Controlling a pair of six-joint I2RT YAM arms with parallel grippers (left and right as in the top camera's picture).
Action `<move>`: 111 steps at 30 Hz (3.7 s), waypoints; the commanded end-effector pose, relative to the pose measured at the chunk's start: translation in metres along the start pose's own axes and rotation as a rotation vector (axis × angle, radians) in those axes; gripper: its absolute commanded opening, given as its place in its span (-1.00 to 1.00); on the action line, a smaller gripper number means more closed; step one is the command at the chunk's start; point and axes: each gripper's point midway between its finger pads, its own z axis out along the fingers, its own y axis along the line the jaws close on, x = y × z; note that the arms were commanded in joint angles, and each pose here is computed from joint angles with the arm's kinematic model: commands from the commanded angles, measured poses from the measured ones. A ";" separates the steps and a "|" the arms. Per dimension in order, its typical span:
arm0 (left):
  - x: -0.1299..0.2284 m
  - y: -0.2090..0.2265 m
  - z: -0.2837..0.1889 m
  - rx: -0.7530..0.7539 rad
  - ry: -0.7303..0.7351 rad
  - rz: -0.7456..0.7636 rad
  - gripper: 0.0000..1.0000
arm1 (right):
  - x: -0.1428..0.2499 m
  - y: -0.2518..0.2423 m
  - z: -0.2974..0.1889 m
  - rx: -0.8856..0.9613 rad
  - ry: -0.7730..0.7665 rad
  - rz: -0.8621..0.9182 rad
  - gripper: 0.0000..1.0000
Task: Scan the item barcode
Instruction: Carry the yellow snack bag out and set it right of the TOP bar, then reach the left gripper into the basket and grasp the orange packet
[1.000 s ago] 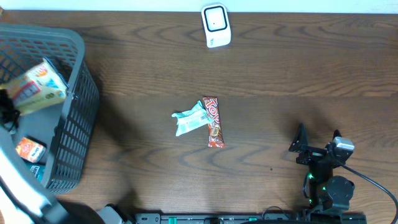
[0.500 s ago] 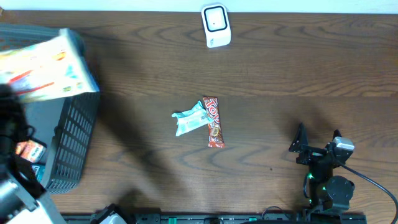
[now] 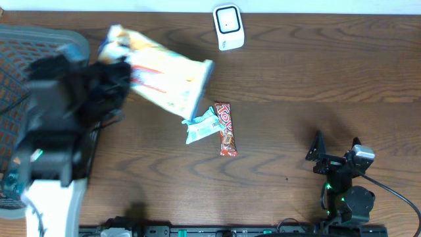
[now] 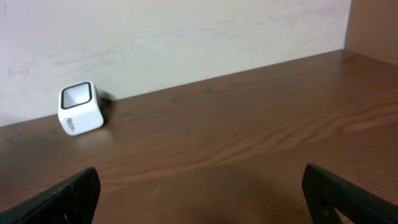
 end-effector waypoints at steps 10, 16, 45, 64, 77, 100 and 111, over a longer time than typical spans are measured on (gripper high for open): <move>0.157 -0.003 0.190 -0.053 0.319 0.424 -0.85 | 0.000 -0.001 0.000 0.003 -0.001 0.011 0.99; 0.228 0.037 0.244 -0.079 0.451 0.639 -0.85 | 0.000 -0.001 0.000 0.003 -0.001 0.011 0.99; 0.147 -0.039 0.111 -0.010 0.166 0.840 0.98 | 0.000 -0.001 0.000 0.003 -0.001 0.011 0.98; -0.068 -0.022 -0.060 -0.136 -0.477 0.619 0.96 | 0.000 -0.001 0.000 0.003 -0.001 0.011 0.99; -0.154 0.213 -0.136 -0.833 -0.663 -0.241 0.96 | 0.000 -0.001 0.000 0.003 -0.001 0.011 0.99; -0.131 0.436 -0.043 -1.186 -0.070 -0.410 0.63 | 0.000 -0.001 0.000 0.003 -0.001 0.011 0.99; -0.118 0.472 -0.037 -1.299 -0.004 -0.416 0.16 | 0.000 -0.001 0.000 0.003 -0.001 0.011 0.98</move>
